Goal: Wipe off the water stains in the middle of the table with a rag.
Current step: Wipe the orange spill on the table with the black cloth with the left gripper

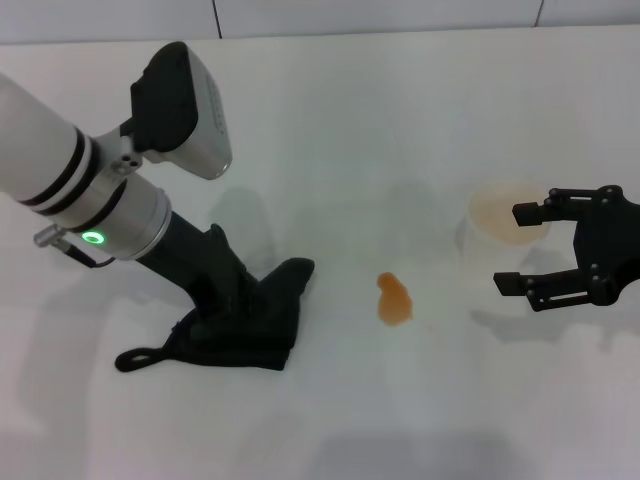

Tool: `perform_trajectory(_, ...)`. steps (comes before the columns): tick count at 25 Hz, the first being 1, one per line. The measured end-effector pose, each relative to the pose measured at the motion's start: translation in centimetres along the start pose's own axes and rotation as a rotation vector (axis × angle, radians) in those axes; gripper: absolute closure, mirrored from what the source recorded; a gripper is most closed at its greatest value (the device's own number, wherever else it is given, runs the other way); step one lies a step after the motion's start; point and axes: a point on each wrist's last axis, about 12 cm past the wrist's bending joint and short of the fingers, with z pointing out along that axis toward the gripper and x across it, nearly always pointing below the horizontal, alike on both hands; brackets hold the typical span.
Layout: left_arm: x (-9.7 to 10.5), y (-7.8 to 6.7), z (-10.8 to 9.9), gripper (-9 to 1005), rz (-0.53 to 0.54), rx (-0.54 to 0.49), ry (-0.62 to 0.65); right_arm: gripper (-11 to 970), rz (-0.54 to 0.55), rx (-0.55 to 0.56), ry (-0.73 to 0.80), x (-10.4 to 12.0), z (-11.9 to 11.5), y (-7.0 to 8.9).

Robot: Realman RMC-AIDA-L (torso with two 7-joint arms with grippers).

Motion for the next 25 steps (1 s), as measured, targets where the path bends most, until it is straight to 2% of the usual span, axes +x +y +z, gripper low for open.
perform_trajectory(12,-2.2,0.3,-0.3,920,0.058,-0.002,-0.009,102,0.010,0.007,0.012,0.4,-0.1,-0.1)
perform_trajectory(20,-5.5,1.2,-0.7,921,0.122,-0.032,-0.066,103,0.017,0.017,0.021,0.8,-0.4,-0.1)
perform_trajectory(25,-7.2,1.1,0.2,920,0.163,-0.014,-0.094,102,0.016,0.024,0.027,0.8,-0.6,-0.2)
